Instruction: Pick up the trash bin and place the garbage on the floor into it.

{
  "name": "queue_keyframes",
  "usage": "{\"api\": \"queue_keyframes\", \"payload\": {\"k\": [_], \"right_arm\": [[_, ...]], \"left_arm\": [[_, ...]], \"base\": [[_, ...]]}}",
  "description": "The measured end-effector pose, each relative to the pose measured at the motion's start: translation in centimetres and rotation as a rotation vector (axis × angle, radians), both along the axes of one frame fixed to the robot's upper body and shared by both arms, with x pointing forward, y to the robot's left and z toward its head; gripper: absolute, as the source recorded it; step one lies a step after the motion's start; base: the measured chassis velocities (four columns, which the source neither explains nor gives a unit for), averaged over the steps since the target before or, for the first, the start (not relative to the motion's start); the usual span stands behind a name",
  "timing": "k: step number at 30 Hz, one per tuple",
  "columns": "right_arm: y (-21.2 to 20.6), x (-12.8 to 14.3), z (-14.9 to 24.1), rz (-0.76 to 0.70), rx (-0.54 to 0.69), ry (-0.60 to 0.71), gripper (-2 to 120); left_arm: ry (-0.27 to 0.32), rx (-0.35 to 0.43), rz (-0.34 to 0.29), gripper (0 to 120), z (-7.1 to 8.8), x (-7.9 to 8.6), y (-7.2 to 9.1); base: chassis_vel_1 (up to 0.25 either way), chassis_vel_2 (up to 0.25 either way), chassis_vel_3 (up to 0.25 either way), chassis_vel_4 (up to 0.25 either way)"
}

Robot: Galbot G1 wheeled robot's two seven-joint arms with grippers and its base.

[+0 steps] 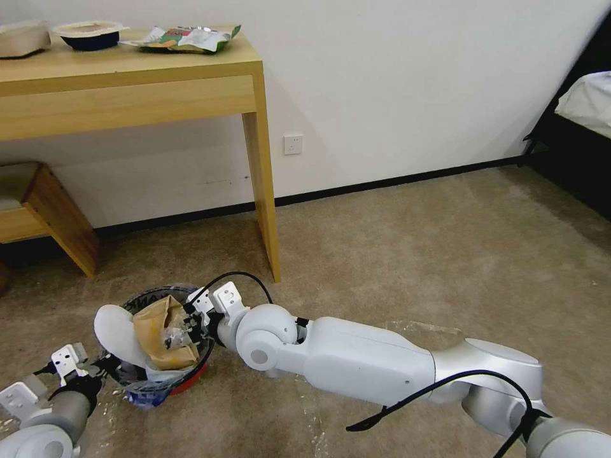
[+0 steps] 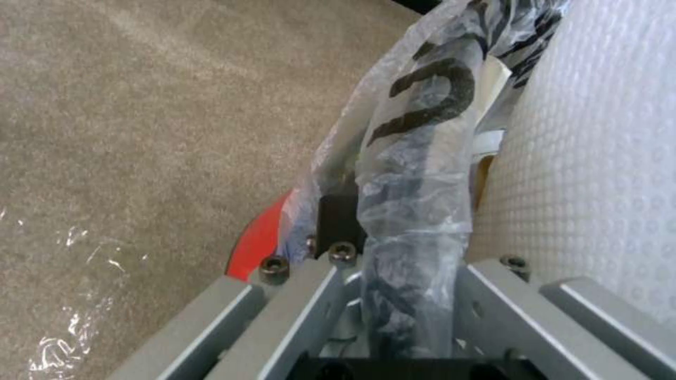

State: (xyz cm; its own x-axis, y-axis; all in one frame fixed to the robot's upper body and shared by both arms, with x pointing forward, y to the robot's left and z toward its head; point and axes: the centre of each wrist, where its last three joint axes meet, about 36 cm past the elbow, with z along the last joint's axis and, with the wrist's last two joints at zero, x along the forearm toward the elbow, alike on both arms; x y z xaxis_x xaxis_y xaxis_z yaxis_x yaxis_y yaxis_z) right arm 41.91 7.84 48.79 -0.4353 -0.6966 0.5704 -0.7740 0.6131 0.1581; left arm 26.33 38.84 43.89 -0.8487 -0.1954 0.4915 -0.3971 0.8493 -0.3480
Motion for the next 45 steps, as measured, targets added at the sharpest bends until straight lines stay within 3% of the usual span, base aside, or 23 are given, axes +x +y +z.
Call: {"api": "queue_keyframes", "payload": {"k": [6, 8, 10, 11, 16, 30, 45], "right_arm": [[0.3, -0.1, -0.2, 0.003, 0.000, 0.006, 47], [0.5, -0.3, -0.4, 0.007, 0.001, 0.009, 61], [0.5, -0.3, -0.4, 0.007, 0.001, 0.009, 61], [0.7, -0.5, -0.4, 0.011, 0.002, 0.011, 71], [0.9, -0.7, -0.5, 0.019, 0.001, 0.012, 80], [1.2, -1.0, 0.1, 0.031, 0.008, 0.000, 67], [0.9, -1.1, 0.7, 0.027, 0.005, -0.018, 68]], "left_arm": [[-0.001, -0.001, 0.000, 1, 0.0, -0.1, -0.1], [-0.001, 0.001, 0.001, 1, 0.0, -0.1, -0.1], [-0.001, 0.001, 0.001, 1, 0.0, -0.1, -0.1], [-0.001, 0.001, 0.001, 1, 0.1, -0.2, -0.1], [-0.002, 0.001, 0.001, 1, 0.1, -0.2, -0.1], [0.000, -0.003, 0.003, 1, -0.2, -0.1, 0.0], [0.000, -0.007, 0.005, 1, -0.4, 0.1, 0.0]], "base": [[0.000, 0.000, 0.000, 0.000], [0.000, 0.000, 0.000, 0.000], [0.000, 0.000, 0.000, 0.000], [0.000, 0.000, 0.000, 0.000], [0.000, 0.000, 0.000, 0.000], [0.000, 0.000, 0.000, 0.000], [0.000, 0.000, 0.000, 0.000]]}}
